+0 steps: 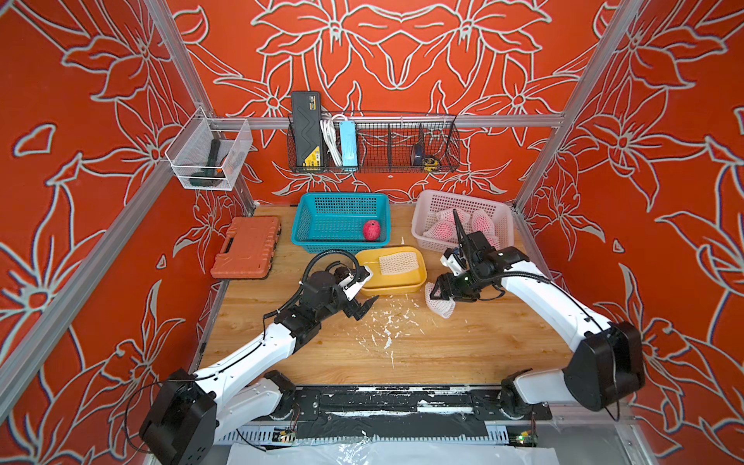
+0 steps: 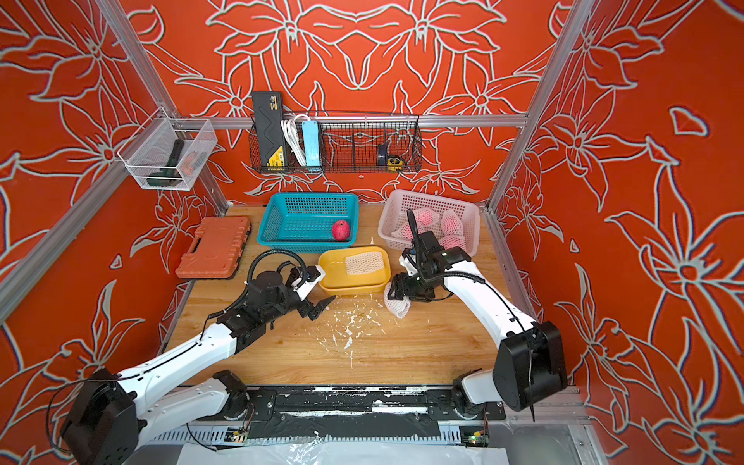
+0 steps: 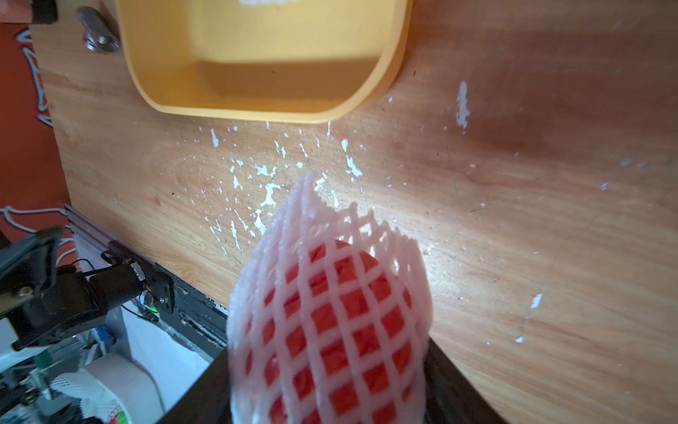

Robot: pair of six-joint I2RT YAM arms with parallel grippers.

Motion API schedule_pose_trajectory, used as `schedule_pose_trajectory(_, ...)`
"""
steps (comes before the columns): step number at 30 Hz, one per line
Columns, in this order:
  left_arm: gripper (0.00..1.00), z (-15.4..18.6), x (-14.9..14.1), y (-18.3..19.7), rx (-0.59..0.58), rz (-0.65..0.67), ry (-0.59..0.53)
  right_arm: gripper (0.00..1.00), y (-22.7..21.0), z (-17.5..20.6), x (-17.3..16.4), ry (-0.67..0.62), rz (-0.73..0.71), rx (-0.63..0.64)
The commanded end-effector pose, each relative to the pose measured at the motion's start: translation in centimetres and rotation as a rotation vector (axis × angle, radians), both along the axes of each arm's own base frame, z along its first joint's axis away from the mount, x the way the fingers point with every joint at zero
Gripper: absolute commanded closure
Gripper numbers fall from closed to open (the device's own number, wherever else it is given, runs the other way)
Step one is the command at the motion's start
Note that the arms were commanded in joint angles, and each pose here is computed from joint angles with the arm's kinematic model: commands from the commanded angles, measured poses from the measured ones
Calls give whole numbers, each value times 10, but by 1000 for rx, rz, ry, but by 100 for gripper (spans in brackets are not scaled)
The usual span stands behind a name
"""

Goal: Remove foam nets from apples
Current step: Place the apple at the center of the board.

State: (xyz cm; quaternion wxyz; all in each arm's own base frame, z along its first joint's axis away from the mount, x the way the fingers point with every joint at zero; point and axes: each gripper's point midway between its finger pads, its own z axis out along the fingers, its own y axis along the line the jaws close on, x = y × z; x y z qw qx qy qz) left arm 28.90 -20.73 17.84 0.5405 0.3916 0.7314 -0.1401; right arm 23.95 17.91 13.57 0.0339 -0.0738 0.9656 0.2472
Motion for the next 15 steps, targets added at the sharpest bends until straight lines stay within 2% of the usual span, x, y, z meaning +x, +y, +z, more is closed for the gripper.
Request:
schedule_pose_trajectory(1,3,4,4,-3,5,-12,-46,34,5,-11,-14,165,-39,-4)
schedule_pose_trajectory(10,3,-10,-1,-8,14,-54,-31,34,29,-30,-12,330,-63,68)
schedule_pose_trajectory(15,4,-11,-2,-10,11,-67,-28,33,35,-34,-17,390,-44,64)
